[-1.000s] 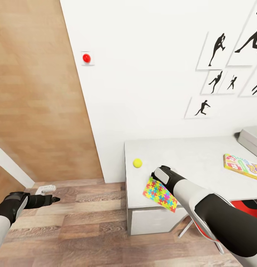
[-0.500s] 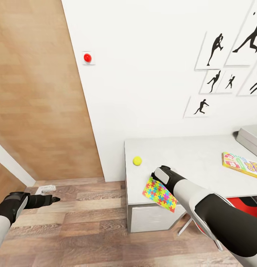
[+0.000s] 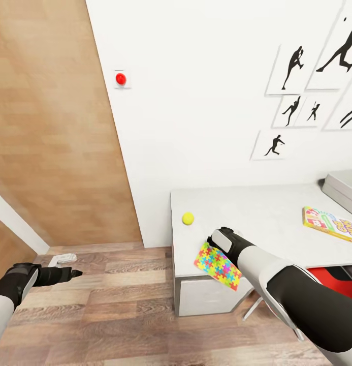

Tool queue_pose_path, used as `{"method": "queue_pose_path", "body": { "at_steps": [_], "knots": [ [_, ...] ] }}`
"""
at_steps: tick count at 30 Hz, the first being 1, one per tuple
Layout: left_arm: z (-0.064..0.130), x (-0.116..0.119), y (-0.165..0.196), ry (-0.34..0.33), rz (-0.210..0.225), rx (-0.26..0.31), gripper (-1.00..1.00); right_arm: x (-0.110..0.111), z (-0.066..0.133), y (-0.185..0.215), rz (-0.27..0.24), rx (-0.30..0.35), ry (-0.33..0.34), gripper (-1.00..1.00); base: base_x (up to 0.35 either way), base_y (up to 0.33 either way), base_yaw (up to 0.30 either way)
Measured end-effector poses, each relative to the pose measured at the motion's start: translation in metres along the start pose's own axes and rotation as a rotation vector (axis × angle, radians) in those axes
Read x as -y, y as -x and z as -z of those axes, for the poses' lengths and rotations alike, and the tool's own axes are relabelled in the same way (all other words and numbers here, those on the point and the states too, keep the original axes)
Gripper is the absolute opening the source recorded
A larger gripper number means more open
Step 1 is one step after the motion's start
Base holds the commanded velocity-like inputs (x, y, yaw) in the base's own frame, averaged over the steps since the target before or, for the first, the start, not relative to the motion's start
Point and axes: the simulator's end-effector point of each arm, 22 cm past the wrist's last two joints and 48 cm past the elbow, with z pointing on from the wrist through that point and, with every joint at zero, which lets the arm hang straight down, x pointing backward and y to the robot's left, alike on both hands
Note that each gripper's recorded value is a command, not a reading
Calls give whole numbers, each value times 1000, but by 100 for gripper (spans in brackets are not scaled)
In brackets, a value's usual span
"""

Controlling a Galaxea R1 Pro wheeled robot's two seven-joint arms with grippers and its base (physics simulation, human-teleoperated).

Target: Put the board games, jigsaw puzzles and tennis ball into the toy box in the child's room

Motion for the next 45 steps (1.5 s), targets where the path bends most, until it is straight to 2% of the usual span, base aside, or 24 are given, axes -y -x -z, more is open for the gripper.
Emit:
{"method": "queue_pose_path", "body": {
  "at_steps": [30,41,45],
  "knots": [
    [0,0,0,0,0,1,100,-7,5,8,-9,16,9,100,-7,0,0],
    [0,0,0,-1,0,1,100,-23,18,37,-10,64,67,100,0,0,0],
    [0,0,0,-1,0,1,100,-27,22,41,4,58,85,100,0,0,0]
  ]
}}
